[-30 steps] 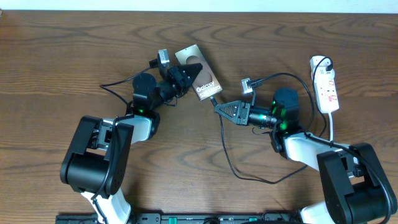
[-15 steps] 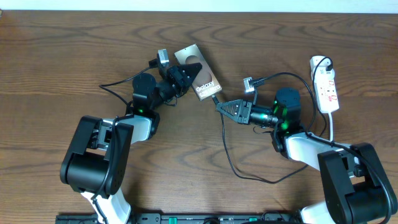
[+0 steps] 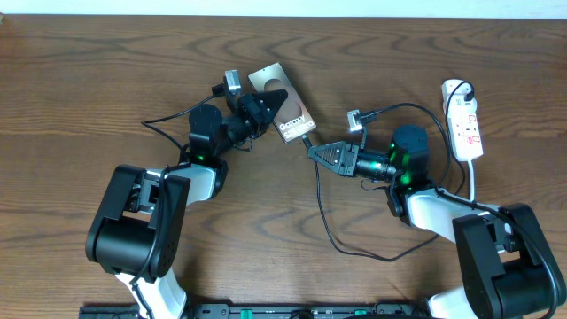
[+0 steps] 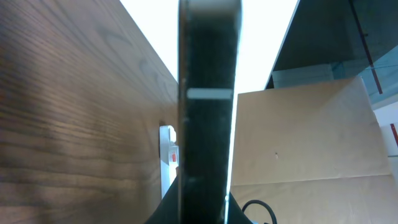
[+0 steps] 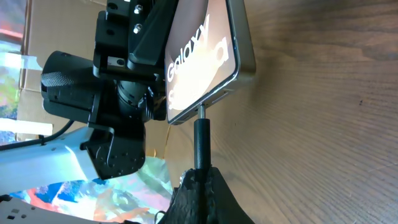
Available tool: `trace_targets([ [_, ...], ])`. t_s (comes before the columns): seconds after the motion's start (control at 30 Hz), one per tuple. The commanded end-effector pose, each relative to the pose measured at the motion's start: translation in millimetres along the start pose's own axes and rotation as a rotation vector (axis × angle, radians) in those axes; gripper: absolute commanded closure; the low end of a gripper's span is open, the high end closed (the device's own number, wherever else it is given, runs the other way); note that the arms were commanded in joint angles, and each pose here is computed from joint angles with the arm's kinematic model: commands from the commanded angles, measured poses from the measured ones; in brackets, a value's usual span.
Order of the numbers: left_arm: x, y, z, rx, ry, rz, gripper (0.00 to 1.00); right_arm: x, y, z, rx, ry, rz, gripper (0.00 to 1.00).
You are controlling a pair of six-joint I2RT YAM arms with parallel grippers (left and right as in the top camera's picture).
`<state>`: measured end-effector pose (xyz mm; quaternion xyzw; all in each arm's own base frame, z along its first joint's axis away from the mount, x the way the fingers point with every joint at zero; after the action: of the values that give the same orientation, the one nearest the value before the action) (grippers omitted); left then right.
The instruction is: Plug charger to phone and switch on socket
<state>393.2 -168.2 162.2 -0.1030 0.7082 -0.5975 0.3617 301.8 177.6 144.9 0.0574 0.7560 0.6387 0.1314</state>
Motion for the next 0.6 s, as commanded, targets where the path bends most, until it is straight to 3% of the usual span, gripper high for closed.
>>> trace_targets([
  [0.0,-2.7,-13.1,2.8,0.04,-0.002,0.022,0.93,-6.6,4.0,-0.3,-0.005,-0.021,-0.009,0.99],
  [0.57,-1.8,-14.3,2.7,0.048,0.007,0.005,0.93,-6.2,3.0,5.6,0.014,-0.049,-0.01,0.99],
])
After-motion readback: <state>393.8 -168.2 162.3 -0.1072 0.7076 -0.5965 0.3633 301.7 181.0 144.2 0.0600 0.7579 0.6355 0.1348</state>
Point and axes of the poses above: each gripper's point midway between its finger pads, its own z axis out along the fingers, its own y axis along the line the jaws close on, x = y × z, the point moved 6 cm from there along -z, back along the fingers, and after that the axes turned 13 degrees about z, right-handed, at the moved point
